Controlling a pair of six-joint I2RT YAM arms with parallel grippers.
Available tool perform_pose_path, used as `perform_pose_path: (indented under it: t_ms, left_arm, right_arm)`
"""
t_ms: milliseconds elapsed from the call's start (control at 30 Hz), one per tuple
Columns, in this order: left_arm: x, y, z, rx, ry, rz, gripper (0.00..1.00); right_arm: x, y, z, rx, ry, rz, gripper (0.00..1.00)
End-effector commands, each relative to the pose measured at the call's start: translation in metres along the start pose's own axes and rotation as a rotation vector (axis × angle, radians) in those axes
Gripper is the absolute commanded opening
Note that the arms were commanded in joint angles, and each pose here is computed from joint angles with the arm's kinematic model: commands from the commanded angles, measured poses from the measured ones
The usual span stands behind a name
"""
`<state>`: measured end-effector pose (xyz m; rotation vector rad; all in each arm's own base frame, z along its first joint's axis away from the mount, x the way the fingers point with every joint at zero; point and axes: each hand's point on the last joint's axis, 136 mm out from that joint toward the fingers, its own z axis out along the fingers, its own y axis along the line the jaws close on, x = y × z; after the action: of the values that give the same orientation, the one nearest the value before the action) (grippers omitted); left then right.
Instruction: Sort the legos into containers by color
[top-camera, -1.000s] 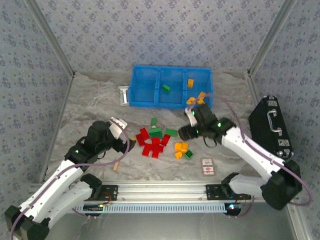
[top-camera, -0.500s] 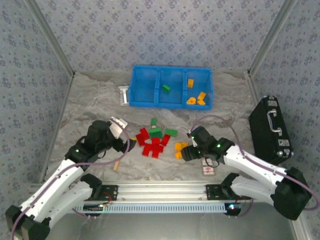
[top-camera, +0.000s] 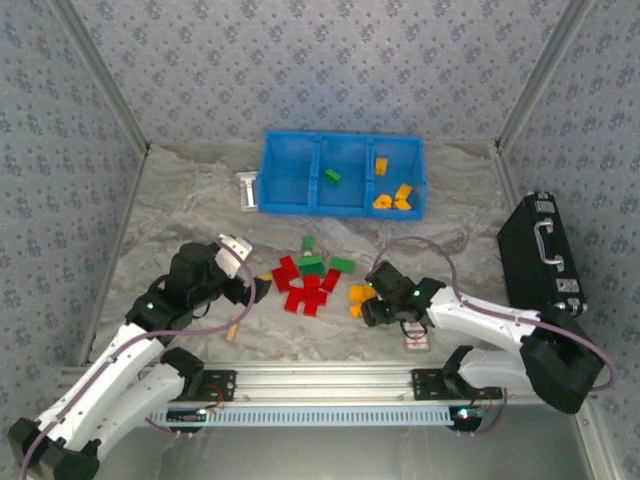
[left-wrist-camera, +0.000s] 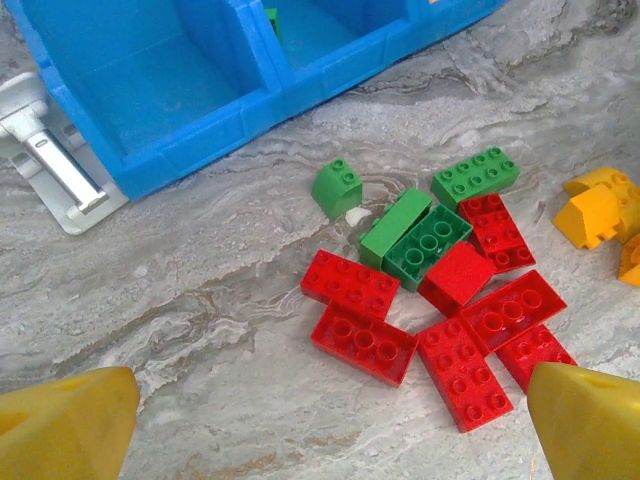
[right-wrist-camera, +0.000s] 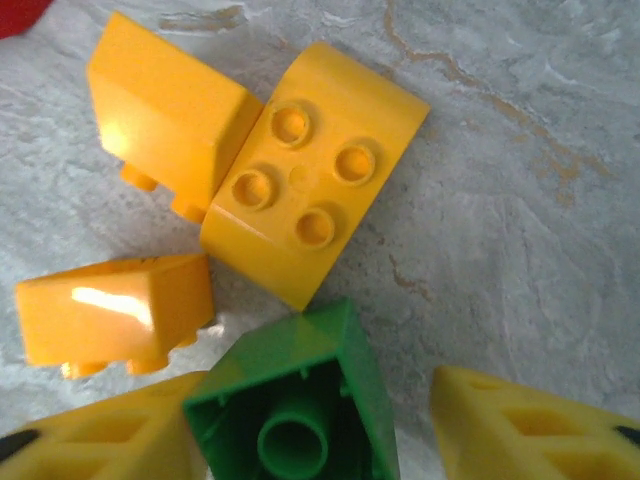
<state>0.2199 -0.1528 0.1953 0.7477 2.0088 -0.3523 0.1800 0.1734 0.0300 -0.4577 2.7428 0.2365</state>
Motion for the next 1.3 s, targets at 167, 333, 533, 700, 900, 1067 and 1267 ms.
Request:
perform_pose_path:
  t_ms: [167,333,533,700,900,1067,1267]
  left_arm:
    - [-0.002,0.0,-0.005,-0.004,-0.016,0.023,1.0]
    - [-0.001,0.001,-0.004,-0.005,-0.011,0.025,1.0]
    - [-0.001,0.001,-0.003,-0.008,-0.008,0.026,1.0]
    - [-0.002,0.001,0.0,-0.003,-0.011,0.026,1.0]
    - [-0.001,-0.003,0.0,0.022,-0.006,0.016,1.0]
    - [0.0,-0.003,-0.004,0.01,-0.026,0.024,1.0]
    - [0.001,-0.003,-0.002,0.009,-0.017,0.027,1.0]
  right_arm:
    - [-0.005,0.002,0.005,0.025,0.0,-0.002,0.32]
    - [-0.02,0.006,-0.017,0.009,-0.031,-0.008,0.29]
    - [-0.076,0.009,-0.051,-0.041,-0.129,-0.01,0.28]
    - [-0.149,0.005,-0.061,-0.032,-0.229,-0.066,0.28]
    - [-0.223,0.005,-0.04,-0.056,-0.266,-0.096,0.28]
    - [-0.264,0.005,-0.01,-0.04,-0.246,-0.112,0.28]
    - [-0.323,-0.006,0.019,-0.037,-0.269,-0.034,0.28]
